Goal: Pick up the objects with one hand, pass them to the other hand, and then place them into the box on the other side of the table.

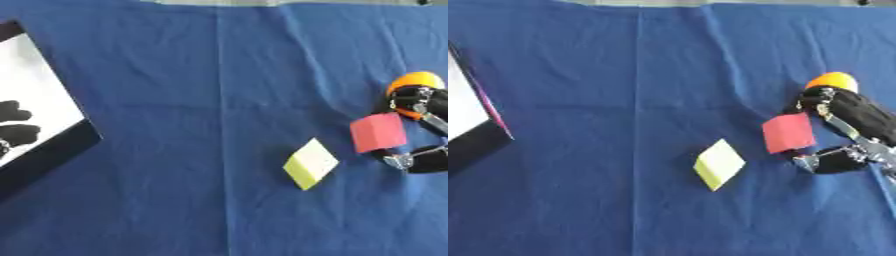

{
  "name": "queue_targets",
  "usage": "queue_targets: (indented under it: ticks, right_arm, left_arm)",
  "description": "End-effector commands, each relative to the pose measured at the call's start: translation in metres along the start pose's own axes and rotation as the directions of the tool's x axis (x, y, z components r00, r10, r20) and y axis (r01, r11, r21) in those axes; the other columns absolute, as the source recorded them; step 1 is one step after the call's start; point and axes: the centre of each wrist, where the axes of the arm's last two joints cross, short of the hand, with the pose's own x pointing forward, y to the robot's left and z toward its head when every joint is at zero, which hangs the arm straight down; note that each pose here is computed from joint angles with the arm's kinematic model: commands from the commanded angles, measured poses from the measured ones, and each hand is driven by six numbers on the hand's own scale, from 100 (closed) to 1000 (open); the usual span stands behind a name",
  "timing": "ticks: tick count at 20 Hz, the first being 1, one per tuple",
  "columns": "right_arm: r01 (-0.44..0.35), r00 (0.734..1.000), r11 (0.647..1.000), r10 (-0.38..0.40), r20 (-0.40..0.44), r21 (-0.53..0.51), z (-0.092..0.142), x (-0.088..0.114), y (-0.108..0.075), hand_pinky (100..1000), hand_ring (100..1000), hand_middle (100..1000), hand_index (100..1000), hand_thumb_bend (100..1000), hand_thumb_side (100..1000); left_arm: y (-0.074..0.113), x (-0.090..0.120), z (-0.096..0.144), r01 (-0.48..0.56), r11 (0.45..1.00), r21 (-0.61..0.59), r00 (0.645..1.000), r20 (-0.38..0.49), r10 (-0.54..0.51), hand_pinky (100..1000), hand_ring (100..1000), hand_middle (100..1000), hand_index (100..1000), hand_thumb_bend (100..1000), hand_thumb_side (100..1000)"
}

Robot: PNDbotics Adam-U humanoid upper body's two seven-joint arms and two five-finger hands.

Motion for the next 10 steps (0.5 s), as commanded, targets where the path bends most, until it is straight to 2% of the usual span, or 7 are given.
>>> queue_targets:
  ticks: [1,6,10]
  right_arm:
    - [-0.027,0.999,0.999,0.028,0.032,-0.018,-0.006,-0.001,-0.019,872,648,491,660,380,100]
    - [0.122,0.990,0.990,-0.116,0.085,-0.077,-0.019,0.001,-0.036,844,636,491,664,383,100]
    - [0.173,0.978,0.980,-0.159,0.138,-0.100,-0.027,0.003,-0.051,841,631,491,663,380,100]
  left_arm:
    - [0.004,0.004,0.001,0.016,1.000,-0.004,1.000,0.011,-0.016,741,656,665,772,112,915]
    - [0.002,0.004,0.001,0.004,1.000,-0.010,1.000,0.012,-0.004,740,656,666,771,109,904]
    - [0.003,0.004,0.001,0.004,1.000,-0.012,1.000,0.012,-0.004,740,655,665,771,104,895]
